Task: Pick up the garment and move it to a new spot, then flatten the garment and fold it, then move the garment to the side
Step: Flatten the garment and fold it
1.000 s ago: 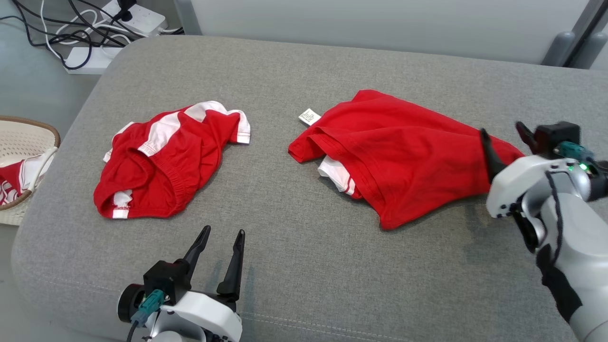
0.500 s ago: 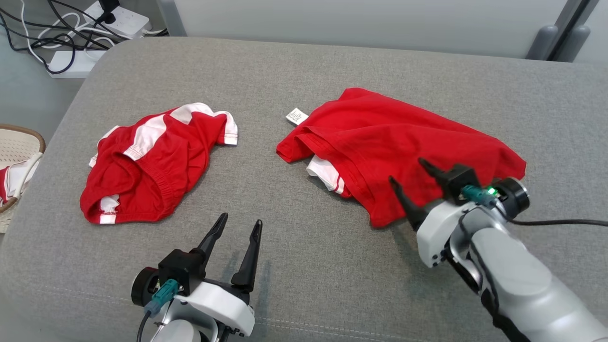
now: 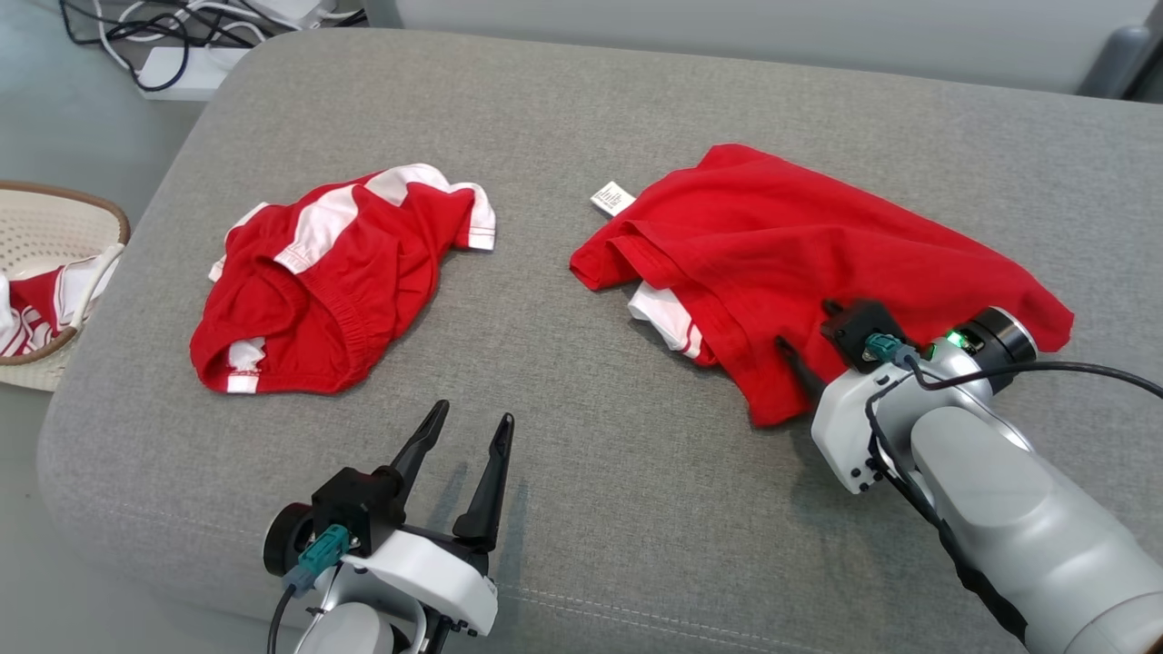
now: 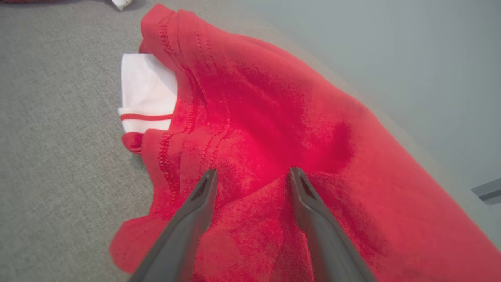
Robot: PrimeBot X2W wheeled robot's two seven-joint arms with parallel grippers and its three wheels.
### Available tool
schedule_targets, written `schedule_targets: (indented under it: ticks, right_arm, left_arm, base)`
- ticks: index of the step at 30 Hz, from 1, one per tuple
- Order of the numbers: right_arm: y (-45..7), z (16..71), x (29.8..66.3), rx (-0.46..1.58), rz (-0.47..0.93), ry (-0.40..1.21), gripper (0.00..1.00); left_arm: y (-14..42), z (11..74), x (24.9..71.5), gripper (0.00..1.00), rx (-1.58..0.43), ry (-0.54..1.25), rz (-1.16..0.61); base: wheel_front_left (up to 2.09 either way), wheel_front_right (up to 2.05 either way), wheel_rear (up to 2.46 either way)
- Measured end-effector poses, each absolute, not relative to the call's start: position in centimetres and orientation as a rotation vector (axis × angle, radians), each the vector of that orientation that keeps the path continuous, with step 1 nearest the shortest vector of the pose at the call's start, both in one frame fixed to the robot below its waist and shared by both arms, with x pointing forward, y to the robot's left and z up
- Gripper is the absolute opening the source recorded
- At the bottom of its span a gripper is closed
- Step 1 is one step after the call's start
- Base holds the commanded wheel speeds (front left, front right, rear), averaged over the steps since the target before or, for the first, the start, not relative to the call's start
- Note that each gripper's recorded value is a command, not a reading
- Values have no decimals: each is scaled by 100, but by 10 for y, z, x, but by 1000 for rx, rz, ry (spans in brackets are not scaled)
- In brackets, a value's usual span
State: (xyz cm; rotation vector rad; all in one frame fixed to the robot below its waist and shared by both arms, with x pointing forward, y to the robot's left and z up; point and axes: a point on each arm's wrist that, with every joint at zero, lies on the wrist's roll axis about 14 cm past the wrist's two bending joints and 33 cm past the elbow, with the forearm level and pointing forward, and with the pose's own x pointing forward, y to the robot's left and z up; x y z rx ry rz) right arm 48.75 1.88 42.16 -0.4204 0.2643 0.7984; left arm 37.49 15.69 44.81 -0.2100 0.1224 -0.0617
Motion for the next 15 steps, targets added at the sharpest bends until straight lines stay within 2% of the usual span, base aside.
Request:
schedule_targets:
  ticks: [6,15]
  right_arm:
    - [19,412,492,-434,789,311,0]
    - [5,475,535,-304,682,154,0]
  left_arm:
    - [164,445,372,100,-214,130,-37]
    - [154,445,377,100,-226,132,-64]
  base:
    - [0,0,0]
    - [0,0,0]
